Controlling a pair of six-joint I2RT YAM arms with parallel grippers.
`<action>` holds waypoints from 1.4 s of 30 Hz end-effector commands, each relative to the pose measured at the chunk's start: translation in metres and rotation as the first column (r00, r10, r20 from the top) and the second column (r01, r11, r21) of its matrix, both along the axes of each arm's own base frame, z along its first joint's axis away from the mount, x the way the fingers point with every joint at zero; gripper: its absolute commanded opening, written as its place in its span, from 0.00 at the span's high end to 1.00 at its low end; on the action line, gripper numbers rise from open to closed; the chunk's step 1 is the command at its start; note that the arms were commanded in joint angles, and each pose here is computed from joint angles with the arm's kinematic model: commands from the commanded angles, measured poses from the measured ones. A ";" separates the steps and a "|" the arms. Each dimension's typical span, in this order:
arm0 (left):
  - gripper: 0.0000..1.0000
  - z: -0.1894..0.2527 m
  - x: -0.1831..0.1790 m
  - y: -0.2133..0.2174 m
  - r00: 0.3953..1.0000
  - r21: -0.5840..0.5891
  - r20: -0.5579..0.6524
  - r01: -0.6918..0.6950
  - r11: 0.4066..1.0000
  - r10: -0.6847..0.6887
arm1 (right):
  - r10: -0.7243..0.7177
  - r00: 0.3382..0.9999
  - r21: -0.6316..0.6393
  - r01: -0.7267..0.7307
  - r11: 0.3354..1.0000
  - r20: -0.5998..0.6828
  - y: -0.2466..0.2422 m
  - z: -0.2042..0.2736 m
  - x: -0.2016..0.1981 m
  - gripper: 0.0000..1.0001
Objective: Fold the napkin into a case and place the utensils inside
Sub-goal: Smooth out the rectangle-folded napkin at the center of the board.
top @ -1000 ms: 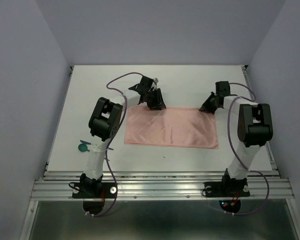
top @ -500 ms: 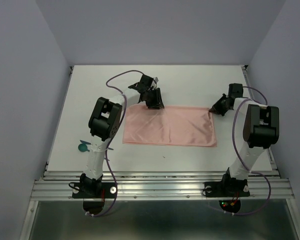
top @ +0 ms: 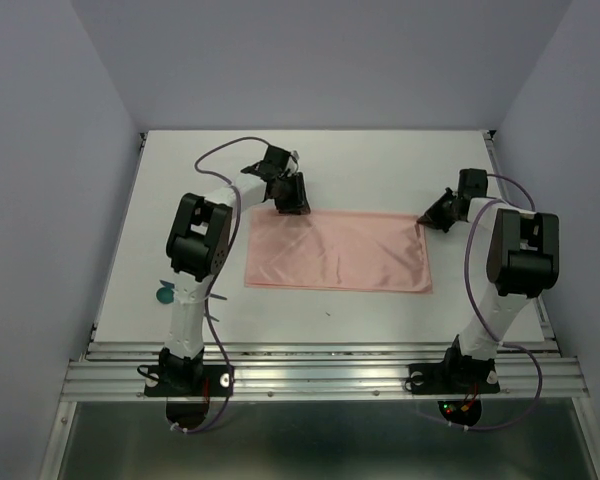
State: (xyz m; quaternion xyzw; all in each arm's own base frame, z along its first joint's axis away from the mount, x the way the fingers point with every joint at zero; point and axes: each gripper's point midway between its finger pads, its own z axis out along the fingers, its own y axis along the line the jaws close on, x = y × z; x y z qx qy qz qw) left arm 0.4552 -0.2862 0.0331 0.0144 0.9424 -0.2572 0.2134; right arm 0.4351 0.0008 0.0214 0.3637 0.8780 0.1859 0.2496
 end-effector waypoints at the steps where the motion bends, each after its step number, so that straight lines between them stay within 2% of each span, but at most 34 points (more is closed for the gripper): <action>1: 0.54 -0.001 0.006 0.062 0.995 0.088 0.002 -0.101 0.991 0.101 | -0.036 0.997 -0.071 0.031 0.997 -0.069 -0.021 -0.021 -0.018 0.91; 11: 0.54 -0.007 0.005 0.140 0.964 0.113 -0.014 -0.262 0.959 0.265 | -0.046 0.995 -0.085 0.039 0.996 -0.087 -0.028 -0.028 -0.021 0.91; 19: 0.54 -0.002 0.003 0.146 0.958 0.102 -0.015 -0.283 0.954 0.286 | -0.038 0.996 -0.069 0.032 0.997 -0.080 -0.025 -0.026 -0.019 0.91; 25: 0.54 0.031 -0.002 0.140 0.962 0.058 0.018 -0.271 0.961 0.271 | 0.006 1.000 -0.018 -0.006 1.000 0.003 -0.014 0.008 -0.008 0.87; 28: 0.53 0.047 -0.017 0.141 0.963 0.064 0.032 -0.270 0.961 0.268 | 0.024 0.997 0.000 -0.024 1.000 0.074 -0.009 0.040 -0.002 0.85; 32: 0.53 0.053 -0.062 0.152 0.959 0.123 0.009 -0.281 0.952 0.282 | 0.034 0.987 0.001 -0.035 0.999 0.158 -0.004 0.079 -0.005 0.81; 38: 0.53 0.032 -0.137 0.168 0.939 0.251 -0.083 -0.304 0.919 0.333 | 0.044 0.986 0.003 -0.045 0.999 0.159 0.000 0.089 -0.023 0.80; 42: 0.53 0.021 -0.168 0.166 0.920 0.254 -0.149 -0.320 0.913 0.364 | 0.072 0.987 0.017 -0.075 0.997 0.143 0.013 0.087 -0.038 0.80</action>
